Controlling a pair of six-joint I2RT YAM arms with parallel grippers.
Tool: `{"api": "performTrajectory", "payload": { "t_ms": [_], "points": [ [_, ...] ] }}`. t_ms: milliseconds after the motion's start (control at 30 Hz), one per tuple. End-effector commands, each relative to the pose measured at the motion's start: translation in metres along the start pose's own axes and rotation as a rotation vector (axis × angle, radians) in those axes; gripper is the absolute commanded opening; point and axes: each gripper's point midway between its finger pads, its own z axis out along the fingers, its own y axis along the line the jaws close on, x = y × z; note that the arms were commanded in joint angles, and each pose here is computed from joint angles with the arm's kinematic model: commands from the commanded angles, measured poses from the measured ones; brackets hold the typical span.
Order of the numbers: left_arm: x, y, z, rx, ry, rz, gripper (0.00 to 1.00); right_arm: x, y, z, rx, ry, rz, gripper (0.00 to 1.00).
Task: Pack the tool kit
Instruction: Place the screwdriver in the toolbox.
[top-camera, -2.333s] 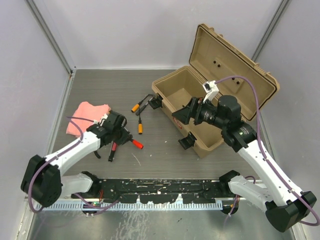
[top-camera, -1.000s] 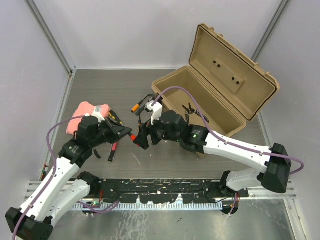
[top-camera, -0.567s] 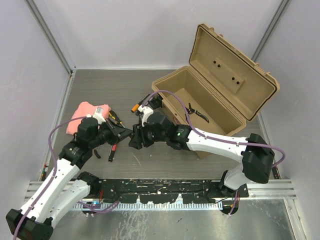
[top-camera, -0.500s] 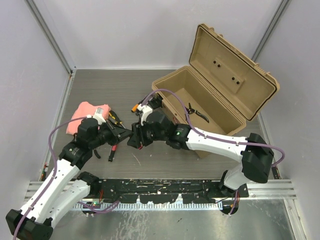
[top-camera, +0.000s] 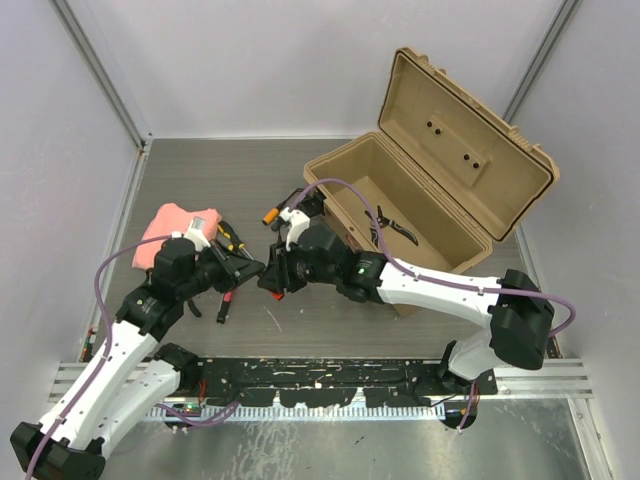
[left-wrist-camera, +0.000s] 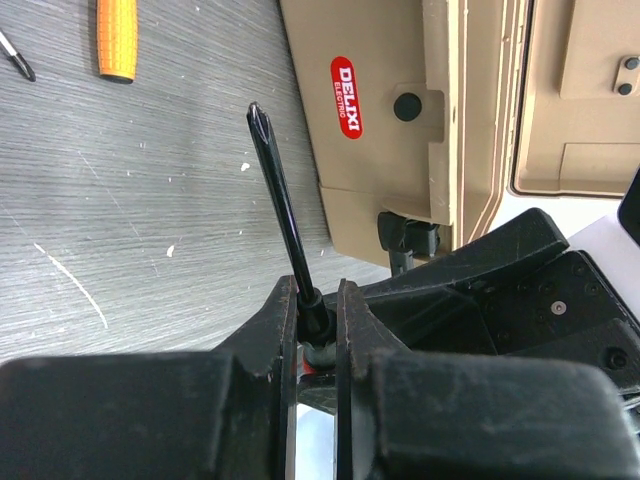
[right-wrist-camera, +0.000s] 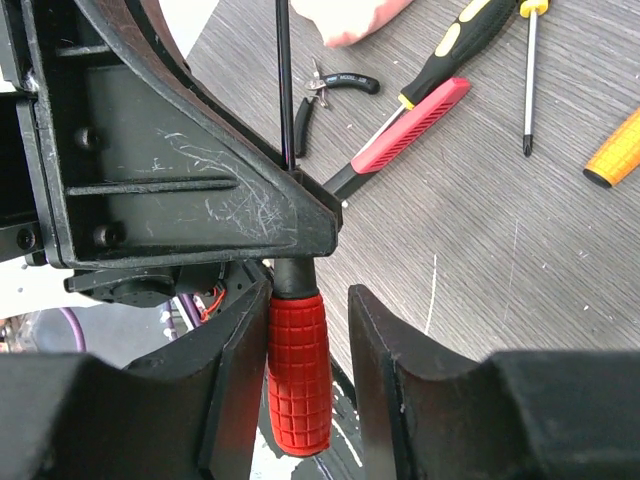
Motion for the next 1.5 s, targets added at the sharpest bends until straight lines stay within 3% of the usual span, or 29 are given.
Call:
{"api": "performTrajectory", "payload": {
  "t_ms": [0, 100, 233, 300, 400, 467, 533, 733, 1000, 1167, 1300, 1467],
  "points": [
    [-0.011, -0.017, -0.007, 0.048, -0.050, 0.040, 0.00, -0.024, 0.025, -0.010, -0.095, -0.072, -0.012, 0.44],
    [-0.011, -0.017, -0.007, 0.050, -0.048, 0.037, 0.00, -0.020, 0.027, -0.009, -0.103, -0.045, 0.004, 0.39],
    [-0.017, -0.017, -0.013, 0.032, -0.077, 0.132, 0.00, -0.020, 0.027, -0.006, -0.086, -0.027, 0.018, 0.11],
    [-0.026, -0.014, -0.018, -0.025, -0.103, 0.210, 0.00, -0.022, 0.030, -0.007, -0.096, -0.026, 0.002, 0.01],
    [-0.025, -0.018, -0.018, -0.057, -0.057, 0.247, 0.03, -0.028, 0.031, -0.010, -0.095, -0.053, -0.009, 0.01],
    [-0.020, -0.026, -0.014, -0.019, -0.014, 0.256, 0.16, -0.030, 0.031, -0.012, -0.096, -0.066, -0.026, 0.01],
    [-0.017, -0.026, -0.012, -0.006, 0.001, 0.247, 0.43, -0.033, 0.028, -0.014, -0.077, -0.078, -0.035, 0.01],
    [-0.016, -0.021, -0.025, -0.006, -0.036, 0.247, 1.00, -0.044, 0.007, -0.022, 0.047, -0.112, -0.106, 0.01],
    [-0.036, 0.002, -0.050, -0.170, -0.148, 0.345, 0.98, -0.110, -0.030, -0.080, 0.335, -0.284, -0.339, 0.01],
    [-0.041, 0.011, -0.061, -0.201, -0.195, 0.374, 0.98, -0.148, -0.073, -0.134, 0.491, -0.374, -0.334, 0.01],
    [-0.038, 0.019, -0.061, -0.203, -0.204, 0.374, 0.98, -0.154, -0.118, -0.162, 0.562, -0.332, -0.300, 0.01],
    [-0.033, 0.041, -0.057, -0.285, -0.170, 0.368, 0.98, -0.132, -0.176, -0.179, 0.719, -0.132, -0.349, 0.01]
  ]
}}
